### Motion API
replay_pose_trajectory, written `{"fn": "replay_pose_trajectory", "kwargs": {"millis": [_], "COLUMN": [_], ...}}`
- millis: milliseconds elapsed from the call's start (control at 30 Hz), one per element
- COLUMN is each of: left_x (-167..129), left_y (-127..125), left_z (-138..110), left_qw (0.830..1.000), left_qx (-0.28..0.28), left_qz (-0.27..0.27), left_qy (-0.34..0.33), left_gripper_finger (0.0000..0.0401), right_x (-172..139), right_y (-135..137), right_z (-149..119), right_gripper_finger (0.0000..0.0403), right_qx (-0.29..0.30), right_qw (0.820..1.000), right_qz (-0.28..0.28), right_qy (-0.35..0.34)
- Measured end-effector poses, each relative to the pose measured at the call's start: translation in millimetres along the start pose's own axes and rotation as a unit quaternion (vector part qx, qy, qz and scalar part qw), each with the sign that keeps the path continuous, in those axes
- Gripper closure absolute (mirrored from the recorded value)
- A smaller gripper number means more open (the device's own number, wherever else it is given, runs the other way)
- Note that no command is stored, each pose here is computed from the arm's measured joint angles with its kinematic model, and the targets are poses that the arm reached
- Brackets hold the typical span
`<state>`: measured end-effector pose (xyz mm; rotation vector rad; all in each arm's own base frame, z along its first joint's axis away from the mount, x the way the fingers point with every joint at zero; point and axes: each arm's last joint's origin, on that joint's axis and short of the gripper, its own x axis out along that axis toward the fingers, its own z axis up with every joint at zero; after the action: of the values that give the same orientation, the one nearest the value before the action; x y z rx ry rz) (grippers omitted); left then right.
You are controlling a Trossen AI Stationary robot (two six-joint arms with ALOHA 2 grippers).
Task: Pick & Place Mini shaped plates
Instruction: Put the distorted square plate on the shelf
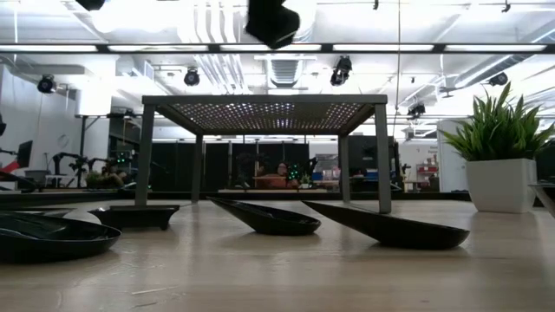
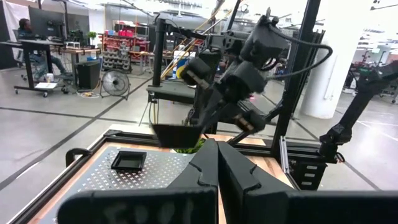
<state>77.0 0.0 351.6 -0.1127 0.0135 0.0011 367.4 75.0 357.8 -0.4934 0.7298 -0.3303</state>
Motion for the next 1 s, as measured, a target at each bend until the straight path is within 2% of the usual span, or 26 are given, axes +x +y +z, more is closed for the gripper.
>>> {"fn": "replay_pose_trajectory", "kwargs": {"millis": [133, 300, 500, 700, 1000], "left_x": [0, 0, 0, 0, 0], "left_y": [0, 0, 0, 0, 0], "left_z": [0, 0, 0, 0, 0], "left_qw": [1.000, 1.000, 1.000, 1.000, 1.000], "left_qx": [0.000, 0.000, 0.000, 0.000, 0.000], "left_qz": [0.000, 0.000, 0.000, 0.000, 0.000], "left_qy": [0.000, 0.000, 0.000, 0.000, 0.000], "left_gripper_finger": [0.0401, 0.0401, 0.0401, 0.0401, 0.0401], "right_x": [27, 53, 83, 108, 134], "right_y": [-5, -18, -32, -41, -33], "right_z": [13, 19, 22, 20, 3], "right_gripper_finger": [0.0395, 0.0395, 0.0395, 0.0395, 0.0394], "right_qx": [-0.028, -0.040, -0.024, -0.030, -0.060], "right_qw": [0.999, 0.996, 0.992, 0.985, 0.971], "right_qz": [-0.010, -0.011, 0.034, 0.033, 0.022], "right_qy": [0.021, 0.083, 0.119, 0.166, 0.230]}}
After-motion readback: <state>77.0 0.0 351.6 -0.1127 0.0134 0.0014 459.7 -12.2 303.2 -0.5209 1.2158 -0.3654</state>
